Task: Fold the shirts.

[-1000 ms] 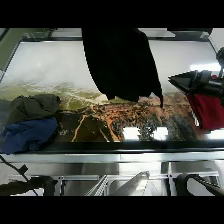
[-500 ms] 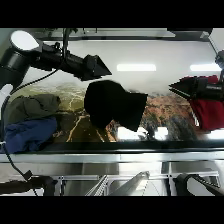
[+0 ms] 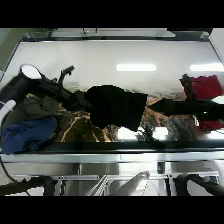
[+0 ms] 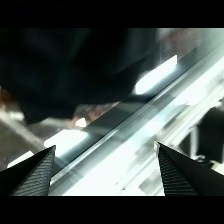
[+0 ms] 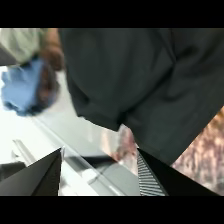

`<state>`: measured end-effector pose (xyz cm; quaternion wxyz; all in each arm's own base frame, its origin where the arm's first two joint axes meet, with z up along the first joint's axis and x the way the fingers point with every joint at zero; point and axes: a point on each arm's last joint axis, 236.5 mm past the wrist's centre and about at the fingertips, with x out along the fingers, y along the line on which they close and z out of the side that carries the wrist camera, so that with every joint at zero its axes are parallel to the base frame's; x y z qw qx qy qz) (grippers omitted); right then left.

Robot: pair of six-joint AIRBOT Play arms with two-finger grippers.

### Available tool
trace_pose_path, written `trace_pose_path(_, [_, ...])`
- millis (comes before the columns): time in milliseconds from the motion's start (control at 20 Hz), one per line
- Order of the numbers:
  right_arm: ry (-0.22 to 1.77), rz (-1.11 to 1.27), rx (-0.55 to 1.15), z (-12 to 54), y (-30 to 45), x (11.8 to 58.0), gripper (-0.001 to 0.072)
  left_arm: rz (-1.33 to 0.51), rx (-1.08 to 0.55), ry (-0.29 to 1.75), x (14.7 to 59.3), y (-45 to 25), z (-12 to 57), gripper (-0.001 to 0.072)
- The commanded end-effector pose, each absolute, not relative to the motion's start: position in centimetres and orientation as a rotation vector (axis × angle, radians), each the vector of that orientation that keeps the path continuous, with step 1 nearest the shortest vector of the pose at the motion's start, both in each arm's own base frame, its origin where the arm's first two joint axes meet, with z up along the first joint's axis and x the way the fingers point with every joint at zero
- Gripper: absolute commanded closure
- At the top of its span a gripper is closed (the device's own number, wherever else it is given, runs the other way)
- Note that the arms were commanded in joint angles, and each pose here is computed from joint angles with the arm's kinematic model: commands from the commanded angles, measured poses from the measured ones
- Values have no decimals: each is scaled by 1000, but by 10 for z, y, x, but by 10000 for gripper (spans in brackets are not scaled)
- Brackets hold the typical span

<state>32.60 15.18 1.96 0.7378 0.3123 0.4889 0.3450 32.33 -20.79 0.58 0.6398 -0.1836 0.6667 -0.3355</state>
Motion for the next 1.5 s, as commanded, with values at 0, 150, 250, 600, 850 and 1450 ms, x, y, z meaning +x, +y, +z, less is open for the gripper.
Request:
trace_pose_path(0, [1148,687,631,-34,176,326,197,-696,-377,1598,280,-208,-60,-6])
trace_pose_path(150, [1216,645,657,-60,167,325,199,-705,-340,1660,258,-216,-89,-6])
trace_pose_path(250, [1272,622,659,-70,160,317,206,-706,-329,1677,257,-219,-101,-5])
trace_pose_path(600, [1330,615,664,-76,162,306,287,-723,-301,1544,319,-233,-87,14])
trace_pose_path(850, [1403,595,702,-94,167,298,285,-722,-306,1579,322,-235,-103,247])
trace_pose_path(1450, [1328,598,847,-104,216,322,617,-756,-270,1425,335,-237,-50,694])
